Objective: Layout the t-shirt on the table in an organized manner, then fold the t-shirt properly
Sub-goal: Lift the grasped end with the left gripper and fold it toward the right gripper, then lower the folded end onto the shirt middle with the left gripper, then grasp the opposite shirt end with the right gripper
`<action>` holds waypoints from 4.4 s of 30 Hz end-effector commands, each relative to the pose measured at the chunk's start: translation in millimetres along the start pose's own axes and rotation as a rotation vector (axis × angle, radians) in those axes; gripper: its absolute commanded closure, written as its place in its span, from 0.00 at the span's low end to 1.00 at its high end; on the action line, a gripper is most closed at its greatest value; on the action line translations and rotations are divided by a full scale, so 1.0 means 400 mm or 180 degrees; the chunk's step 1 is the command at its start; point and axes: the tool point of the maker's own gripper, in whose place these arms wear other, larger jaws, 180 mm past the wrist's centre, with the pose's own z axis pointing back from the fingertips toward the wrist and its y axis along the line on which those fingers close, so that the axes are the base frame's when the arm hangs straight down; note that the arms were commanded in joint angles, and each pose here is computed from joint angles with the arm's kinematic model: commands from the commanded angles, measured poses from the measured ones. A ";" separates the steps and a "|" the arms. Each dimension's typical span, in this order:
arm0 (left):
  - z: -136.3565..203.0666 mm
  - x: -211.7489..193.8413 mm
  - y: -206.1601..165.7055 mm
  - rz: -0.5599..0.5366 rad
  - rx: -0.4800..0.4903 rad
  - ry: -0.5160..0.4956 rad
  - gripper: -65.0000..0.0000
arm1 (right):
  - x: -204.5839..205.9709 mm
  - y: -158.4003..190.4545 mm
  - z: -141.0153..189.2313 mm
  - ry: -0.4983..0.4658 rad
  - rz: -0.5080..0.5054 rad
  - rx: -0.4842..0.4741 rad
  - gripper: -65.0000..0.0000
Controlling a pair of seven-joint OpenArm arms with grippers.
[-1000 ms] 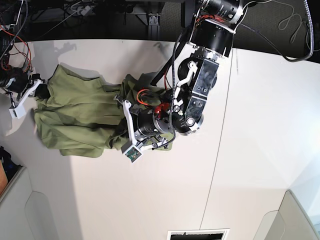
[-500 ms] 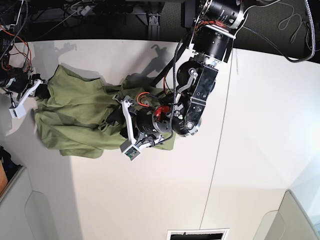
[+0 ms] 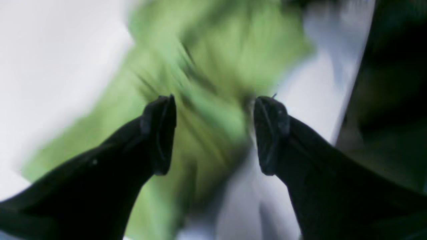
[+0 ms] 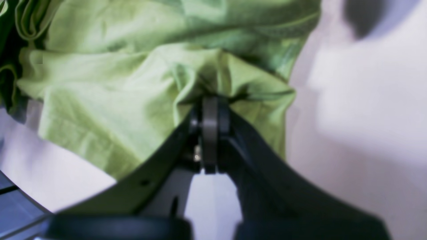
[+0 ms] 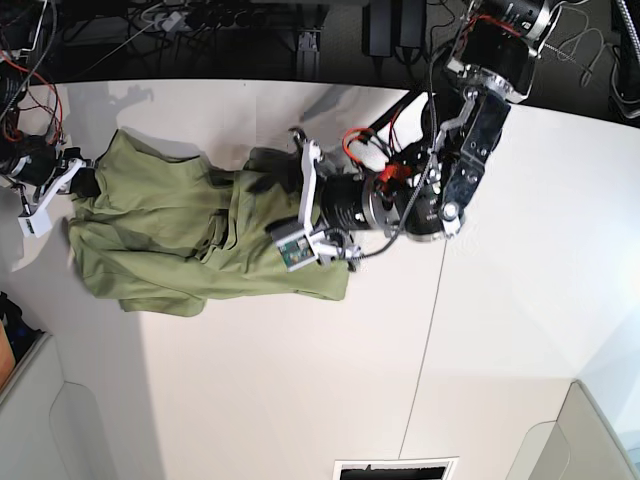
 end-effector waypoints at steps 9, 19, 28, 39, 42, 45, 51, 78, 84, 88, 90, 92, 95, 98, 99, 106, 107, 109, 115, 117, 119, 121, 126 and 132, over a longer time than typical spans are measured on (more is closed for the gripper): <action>-0.024 -0.015 0.050 -0.0834 0.0951 0.0153 0.40 | 0.015 -0.015 0.017 0.0002 0.0054 -0.0062 1.00; -0.065 -0.002 -0.010 -0.1089 0.0790 0.0149 0.40 | 0.010 -0.015 0.018 0.0044 0.0055 -0.0063 1.00; -0.097 -0.012 -0.014 -0.1104 0.0810 0.0134 0.40 | 0.009 -0.015 0.018 0.0047 0.0053 -0.0065 1.00; -0.157 0.000 0.042 -0.1119 0.0982 0.0266 0.40 | 0.010 -0.014 0.017 0.0042 0.0049 -0.0057 1.00; -0.150 0.009 0.063 -0.1155 0.1044 0.0321 0.40 | 0.010 -0.014 0.017 0.0040 0.0048 -0.0055 1.00; -0.147 0.021 0.071 -0.1181 0.1065 0.0295 0.62 | 0.010 -0.013 0.017 0.0040 0.0047 -0.0054 1.00; -0.150 0.015 0.063 -0.1245 0.0986 0.0341 1.00 | 0.010 -0.013 0.017 0.0039 0.0048 -0.0054 1.00; -0.188 0.154 0.076 -0.0503 0.1568 -0.0197 0.54 | 0.018 -0.010 0.018 -0.0013 0.0024 -0.0027 1.00; -0.141 0.165 0.142 -0.0408 0.2064 -0.0166 0.54 | 0.072 -0.002 0.045 -0.0252 0.0044 0.0000 0.58; -0.132 0.163 0.145 -0.0391 0.2098 -0.0136 0.54 | 0.130 -0.004 0.090 -0.0493 0.0166 -0.0088 0.58; -0.131 0.164 0.140 -0.0378 0.2084 -0.0152 0.54 | 0.145 -0.011 0.107 -0.0543 0.0209 -0.0142 0.58; -0.139 0.163 0.129 -0.0361 0.1989 -0.0154 0.54 | 0.154 -0.022 0.118 -0.0599 0.0213 -0.0190 0.58; -0.156 0.158 0.103 -0.0333 0.1777 -0.0142 0.54 | 0.163 -0.040 0.124 -0.0649 0.0265 -0.0308 0.58; -0.172 0.157 0.073 -0.0298 0.1576 -0.0153 0.54 | 0.185 -0.050 0.129 -0.0793 0.0258 -0.0391 0.58; -0.177 0.157 0.062 -0.0306 0.1506 -0.0155 0.54 | 0.193 -0.053 0.130 -0.0818 0.0265 -0.0412 0.58; -0.205 0.152 -0.002 -0.0385 0.1270 -0.0139 0.54 | 0.309 -0.096 0.132 -0.1120 0.0051 -0.0421 0.58; -0.206 0.147 -0.007 -0.0372 0.1259 -0.0131 0.54 | 0.325 -0.101 0.131 -0.1155 0.0007 -0.0405 0.58; -0.209 0.136 -0.016 -0.0342 0.1237 -0.0110 0.54 | 0.353 -0.106 0.120 -0.1216 -0.0095 -0.0348 0.58; -0.210 0.123 -0.023 -0.0349 0.1250 -0.0079 0.54 | 0.419 -0.083 0.048 -0.1285 -0.0225 -0.0217 0.58; -0.211 0.121 -0.025 -0.0345 0.1247 -0.0075 0.54 | 0.427 -0.060 0.008 -0.1230 -0.0174 -0.0194 0.58; -0.211 0.119 -0.025 -0.0342 0.1247 -0.0063 0.54 | 0.429 -0.033 -0.033 -0.1146 -0.0126 -0.0147 0.58; -0.211 0.118 -0.025 -0.0341 0.1247 -0.0058 0.54 | 0.425 -0.004 -0.071 -0.1050 -0.0091 -0.0091 0.58; -0.210 0.120 -0.024 -0.0351 0.1254 -0.0064 0.54 | 0.406 0.039 -0.123 -0.0833 0.0020 -0.0014 0.78; -0.196 0.117 0.012 -0.0259 0.1357 -0.0075 0.54 | 0.414 0.055 -0.100 -0.0785 0.0089 0.0035 1.00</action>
